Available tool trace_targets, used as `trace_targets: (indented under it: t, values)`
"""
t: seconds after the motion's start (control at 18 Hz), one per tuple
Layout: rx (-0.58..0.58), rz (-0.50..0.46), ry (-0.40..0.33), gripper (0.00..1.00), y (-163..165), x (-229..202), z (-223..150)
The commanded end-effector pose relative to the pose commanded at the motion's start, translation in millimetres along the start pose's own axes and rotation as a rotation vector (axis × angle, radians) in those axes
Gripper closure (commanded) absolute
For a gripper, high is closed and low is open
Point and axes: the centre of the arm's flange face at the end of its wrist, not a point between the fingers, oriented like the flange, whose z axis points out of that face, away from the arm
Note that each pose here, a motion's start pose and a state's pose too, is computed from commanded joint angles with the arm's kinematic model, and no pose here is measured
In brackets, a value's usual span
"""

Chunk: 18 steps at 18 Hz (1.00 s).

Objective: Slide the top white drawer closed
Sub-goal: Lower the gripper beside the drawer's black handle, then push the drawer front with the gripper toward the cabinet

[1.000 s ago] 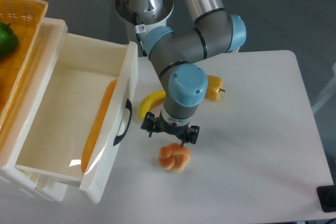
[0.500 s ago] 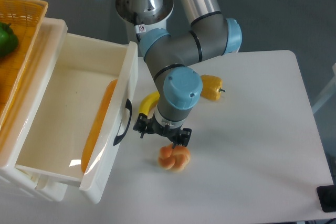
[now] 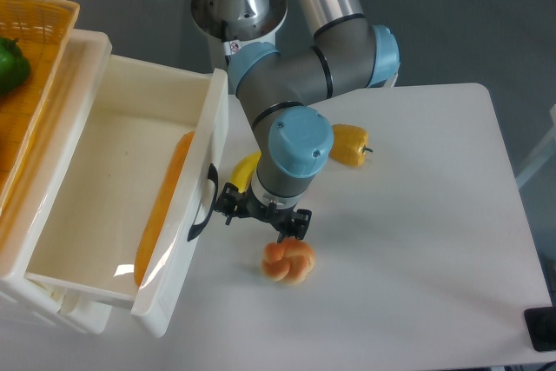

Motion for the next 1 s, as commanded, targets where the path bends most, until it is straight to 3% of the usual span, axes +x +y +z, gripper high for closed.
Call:
trace_targets:
  t: [1.0]
  values:
    - [-0.007, 0.022, 0.024, 0.00, 1, 31, -16]
